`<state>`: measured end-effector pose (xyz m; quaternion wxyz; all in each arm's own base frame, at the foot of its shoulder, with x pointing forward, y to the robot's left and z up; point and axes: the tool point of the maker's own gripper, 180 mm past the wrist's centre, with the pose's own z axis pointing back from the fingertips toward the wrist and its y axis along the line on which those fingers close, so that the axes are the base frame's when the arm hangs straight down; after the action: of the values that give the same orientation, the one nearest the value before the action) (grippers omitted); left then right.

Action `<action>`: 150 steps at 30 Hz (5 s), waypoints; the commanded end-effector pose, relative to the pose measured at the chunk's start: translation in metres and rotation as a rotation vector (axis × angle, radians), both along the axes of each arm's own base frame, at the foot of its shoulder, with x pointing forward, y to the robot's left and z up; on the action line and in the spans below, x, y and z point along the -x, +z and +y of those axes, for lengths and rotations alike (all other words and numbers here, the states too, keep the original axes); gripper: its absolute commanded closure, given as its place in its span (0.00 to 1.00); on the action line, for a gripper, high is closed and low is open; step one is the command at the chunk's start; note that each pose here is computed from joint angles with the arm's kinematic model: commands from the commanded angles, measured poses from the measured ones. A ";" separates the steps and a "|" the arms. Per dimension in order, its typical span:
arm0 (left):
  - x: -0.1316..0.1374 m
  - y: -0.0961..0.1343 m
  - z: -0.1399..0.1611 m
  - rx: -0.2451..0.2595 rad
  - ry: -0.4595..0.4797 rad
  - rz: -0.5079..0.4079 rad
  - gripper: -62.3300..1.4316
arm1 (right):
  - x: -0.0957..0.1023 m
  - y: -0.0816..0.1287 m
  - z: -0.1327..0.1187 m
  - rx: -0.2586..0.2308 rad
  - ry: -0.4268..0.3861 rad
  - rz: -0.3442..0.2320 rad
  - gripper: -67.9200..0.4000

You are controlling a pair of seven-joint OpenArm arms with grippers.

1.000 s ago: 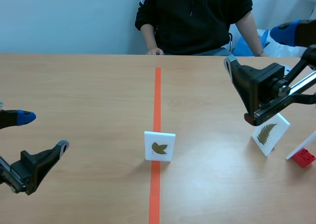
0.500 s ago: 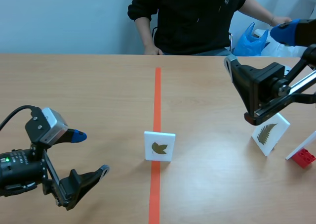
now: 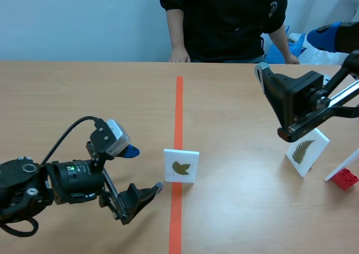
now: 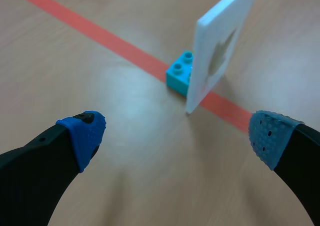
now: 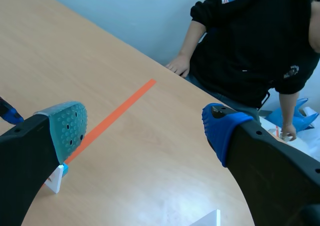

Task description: Sort the leaf by its shape. The table is split by an orange tape line. A compound leaf with several leaflets goes to the left side, a simple leaf with one blade goes to the right side. Return to the home posture when a red brick is placed on the table.

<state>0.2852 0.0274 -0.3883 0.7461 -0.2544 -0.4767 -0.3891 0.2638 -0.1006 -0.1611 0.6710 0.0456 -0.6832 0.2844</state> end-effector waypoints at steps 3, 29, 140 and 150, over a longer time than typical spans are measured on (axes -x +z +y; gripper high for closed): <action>-0.004 0.010 -0.027 0.059 -0.030 -0.017 0.02 | -0.003 0.007 -0.003 0.006 -0.003 -0.030 0.30; -0.016 0.012 -0.073 0.110 -0.029 -0.055 0.40 | -0.003 0.007 -0.003 0.006 -0.003 -0.031 0.30; -0.062 0.146 0.187 -0.019 0.718 -0.529 0.00 | -0.003 0.007 -0.003 -0.001 -0.008 -0.031 0.30; -0.018 0.196 0.116 0.135 0.570 -0.573 0.00 | -0.003 0.007 -0.003 -0.001 -0.008 -0.030 0.30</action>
<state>0.3019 0.1400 -0.1966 0.6488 -0.0441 -0.7327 -0.2008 0.2639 -0.1008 -0.1614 0.6713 0.0456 -0.6831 0.2839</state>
